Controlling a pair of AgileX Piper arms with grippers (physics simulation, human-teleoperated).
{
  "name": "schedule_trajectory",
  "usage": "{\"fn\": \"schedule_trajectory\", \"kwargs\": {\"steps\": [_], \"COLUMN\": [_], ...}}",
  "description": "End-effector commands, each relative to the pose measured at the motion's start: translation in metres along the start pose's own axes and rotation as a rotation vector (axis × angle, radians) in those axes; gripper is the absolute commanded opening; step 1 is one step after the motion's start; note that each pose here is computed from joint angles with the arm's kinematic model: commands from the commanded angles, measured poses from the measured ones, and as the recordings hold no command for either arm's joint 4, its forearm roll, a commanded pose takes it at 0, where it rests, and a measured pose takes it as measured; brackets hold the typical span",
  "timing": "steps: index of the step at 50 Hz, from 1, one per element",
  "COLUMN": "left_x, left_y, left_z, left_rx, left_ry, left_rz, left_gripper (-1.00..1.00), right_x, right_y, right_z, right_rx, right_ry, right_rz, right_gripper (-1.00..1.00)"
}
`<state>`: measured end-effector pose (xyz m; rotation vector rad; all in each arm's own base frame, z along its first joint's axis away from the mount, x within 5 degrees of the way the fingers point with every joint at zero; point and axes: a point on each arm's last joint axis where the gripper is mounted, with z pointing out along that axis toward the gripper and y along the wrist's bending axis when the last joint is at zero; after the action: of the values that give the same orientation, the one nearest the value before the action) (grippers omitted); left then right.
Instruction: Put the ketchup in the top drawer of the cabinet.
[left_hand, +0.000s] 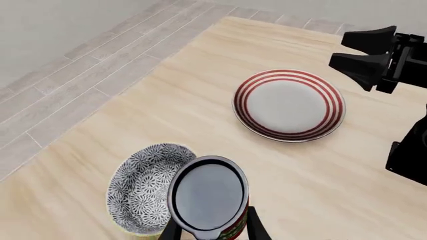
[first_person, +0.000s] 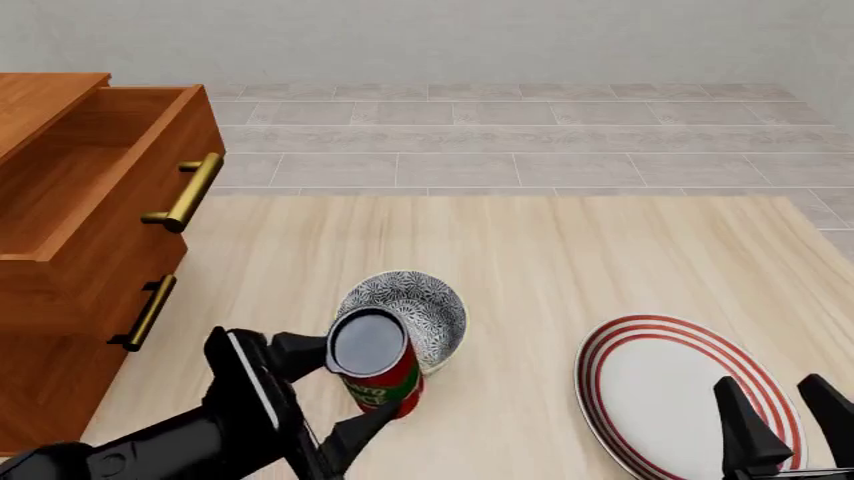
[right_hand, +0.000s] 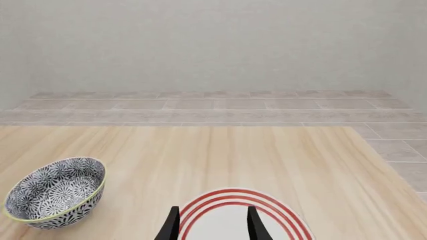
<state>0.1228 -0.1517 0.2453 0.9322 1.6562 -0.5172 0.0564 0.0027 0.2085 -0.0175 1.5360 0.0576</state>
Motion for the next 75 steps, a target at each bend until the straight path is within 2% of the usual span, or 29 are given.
{"fn": "schedule_trajectory", "kwargs": {"steps": [1, 4, 15, 18, 28, 44, 53, 56, 62, 70, 72, 73, 74, 75], "left_x": [-0.011, -0.01, -0.018, -0.018, -0.037, -0.063, -0.074, -0.08, -0.086, -0.1, -0.104, -0.105, -0.106, -0.106], "left_y": [0.011, 0.013, 0.023, 0.026, 0.037, 0.045, 0.047, 0.046, 0.048, 0.053, 0.05, 0.05, 0.051, 0.05], "left_z": [-0.019, -0.015, -0.035, -0.037, -0.056, -0.081, -0.103, -0.103, -0.109, -0.126, -0.13, -0.131, -0.137, -0.139], "left_rx": [-0.052, -0.054, -0.109, -0.125, -0.181, -0.237, -0.281, -0.268, -0.281, -0.335, -0.318, -0.312, -0.345, -0.342], "left_ry": [-0.002, 0.044, 0.041, 0.063, 0.086, 0.063, 0.032, 0.028, 0.026, 0.044, 0.038, 0.047, 0.039, 0.037], "left_rz": [0.045, 0.014, 0.02, 0.032, 0.031, 0.031, 0.066, 0.007, -0.017, -0.022, -0.01, -0.027, -0.015, -0.004], "left_gripper": [-1.0, -1.0, -1.0, -1.0, -1.0, -1.0, -1.0, -1.0, -1.0, -1.0, -1.0, -1.0, -1.0, -1.0], "right_x": [0.0, 0.0, 0.0, 0.001, 0.001, 0.001, 0.002, 0.002, 0.002, 0.003, 0.003, 0.003, 0.003, 0.003], "right_y": [0.0, 0.0, 0.0, 0.0, 0.0, 0.0, 0.0, 0.0, 0.0, 0.001, 0.001, 0.001, 0.001, 0.001], "right_z": [0.0, 0.0, 0.0, 0.0, 0.0, 0.0, 0.0, 0.0, 0.0, 0.0, 0.0, 0.0, 0.0, 0.0], "right_rx": [-0.002, -0.001, 0.001, 0.003, 0.003, -0.005, -0.008, -0.009, -0.008, -0.019, -0.019, -0.016, -0.023, -0.023], "right_ry": [0.001, 0.003, 0.004, 0.006, 0.006, 0.013, 0.018, 0.019, 0.026, 0.029, 0.028, 0.028, 0.028, 0.029], "right_rz": [-0.002, -0.003, -0.005, -0.007, -0.009, -0.007, -0.008, -0.007, -0.004, -0.003, -0.002, 0.003, -0.001, -0.001], "right_gripper": [1.0, 1.0, 1.0, 1.0, 1.0, 1.0, 1.0, 1.0, 1.0, 1.0, 1.0, 1.0, 1.0, 1.0]}}
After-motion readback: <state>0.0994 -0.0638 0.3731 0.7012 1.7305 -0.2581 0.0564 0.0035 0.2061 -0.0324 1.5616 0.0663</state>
